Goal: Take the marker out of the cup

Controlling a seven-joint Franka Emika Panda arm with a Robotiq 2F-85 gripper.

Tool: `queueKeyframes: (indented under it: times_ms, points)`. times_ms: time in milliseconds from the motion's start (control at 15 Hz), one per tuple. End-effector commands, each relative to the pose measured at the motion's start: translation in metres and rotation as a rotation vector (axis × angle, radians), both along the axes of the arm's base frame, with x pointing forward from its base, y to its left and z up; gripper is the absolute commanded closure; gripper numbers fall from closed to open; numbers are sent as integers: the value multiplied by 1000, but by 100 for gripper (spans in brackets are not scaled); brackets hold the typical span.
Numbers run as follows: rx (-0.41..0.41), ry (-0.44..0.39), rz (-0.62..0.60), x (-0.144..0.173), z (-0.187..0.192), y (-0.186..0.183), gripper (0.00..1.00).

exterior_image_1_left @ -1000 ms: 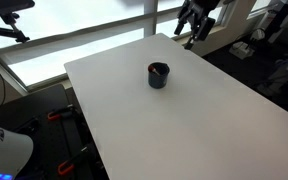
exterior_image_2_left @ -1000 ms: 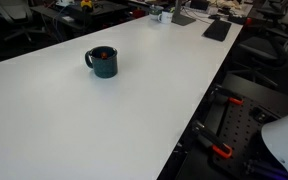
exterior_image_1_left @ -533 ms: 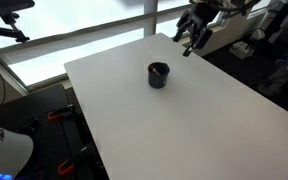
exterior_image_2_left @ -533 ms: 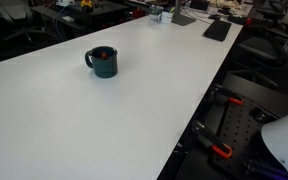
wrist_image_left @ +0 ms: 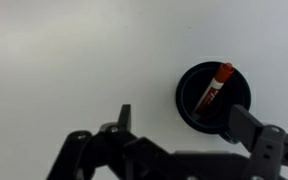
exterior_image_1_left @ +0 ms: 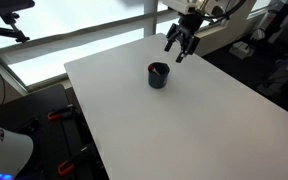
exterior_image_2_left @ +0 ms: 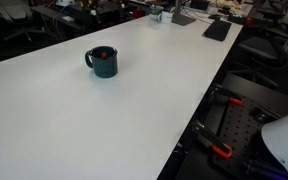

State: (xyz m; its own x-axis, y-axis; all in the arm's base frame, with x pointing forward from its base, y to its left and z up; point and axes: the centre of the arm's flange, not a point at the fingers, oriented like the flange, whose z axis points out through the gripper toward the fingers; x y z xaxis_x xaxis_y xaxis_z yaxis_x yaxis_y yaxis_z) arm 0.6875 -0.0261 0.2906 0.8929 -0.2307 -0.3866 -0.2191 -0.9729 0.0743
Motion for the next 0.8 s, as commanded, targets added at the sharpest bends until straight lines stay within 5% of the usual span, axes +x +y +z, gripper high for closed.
queueKeyframes:
  times_ms: [0, 733]
  points:
    - [-45, -7, 57, 5, 5, 13, 0]
    - [-16, 11, 82, 16, -5, 15, 0]
